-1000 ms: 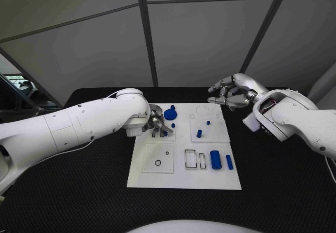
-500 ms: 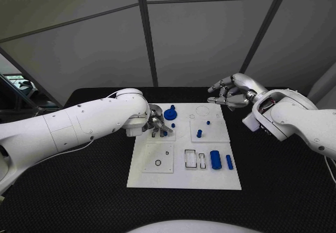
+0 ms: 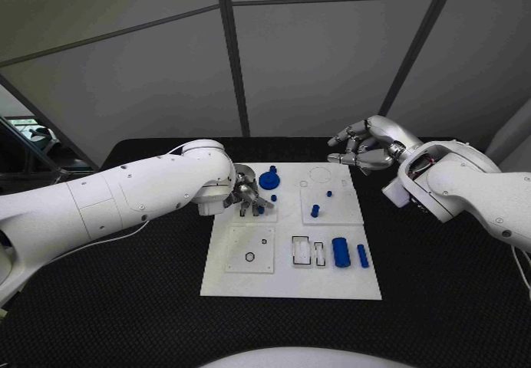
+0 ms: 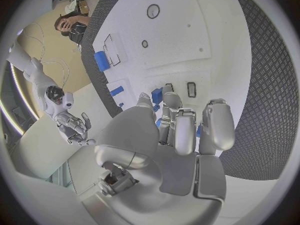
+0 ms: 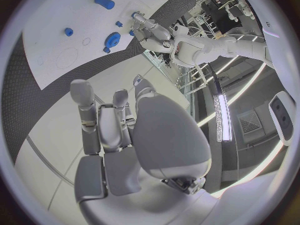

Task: Assemble the parts on the task board

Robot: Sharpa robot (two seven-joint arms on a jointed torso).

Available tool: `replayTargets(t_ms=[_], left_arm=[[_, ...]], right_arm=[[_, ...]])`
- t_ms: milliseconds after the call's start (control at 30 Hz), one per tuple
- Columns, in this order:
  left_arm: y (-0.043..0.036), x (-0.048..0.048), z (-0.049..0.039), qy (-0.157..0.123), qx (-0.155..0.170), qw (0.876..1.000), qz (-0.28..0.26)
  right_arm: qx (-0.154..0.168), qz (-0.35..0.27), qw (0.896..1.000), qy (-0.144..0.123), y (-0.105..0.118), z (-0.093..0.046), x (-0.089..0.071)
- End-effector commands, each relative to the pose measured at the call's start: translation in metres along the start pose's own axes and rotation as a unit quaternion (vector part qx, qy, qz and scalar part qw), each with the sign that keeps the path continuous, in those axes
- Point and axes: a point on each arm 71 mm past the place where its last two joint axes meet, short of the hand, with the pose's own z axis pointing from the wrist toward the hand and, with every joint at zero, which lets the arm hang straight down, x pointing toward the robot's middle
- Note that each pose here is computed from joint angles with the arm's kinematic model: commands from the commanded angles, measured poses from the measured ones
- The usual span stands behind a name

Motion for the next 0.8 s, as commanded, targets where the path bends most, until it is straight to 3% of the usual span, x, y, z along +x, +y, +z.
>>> replayTargets(t_ms=[33, 800], left_arm=[[0.0004, -0.002, -0.0006, -0.009, -0.004, 1.0, -0.002], [0.0031, -0.0052, -0.0012, -0.026, -0.005, 1.0, 0.002]], right_arm=[[-0.003, -0.002, 1.0, 0.002, 0.0013, 0.0007, -0.0001], [-0.002, -0.002, 1.0, 0.004, 0.0007, 0.003, 0.0012]])
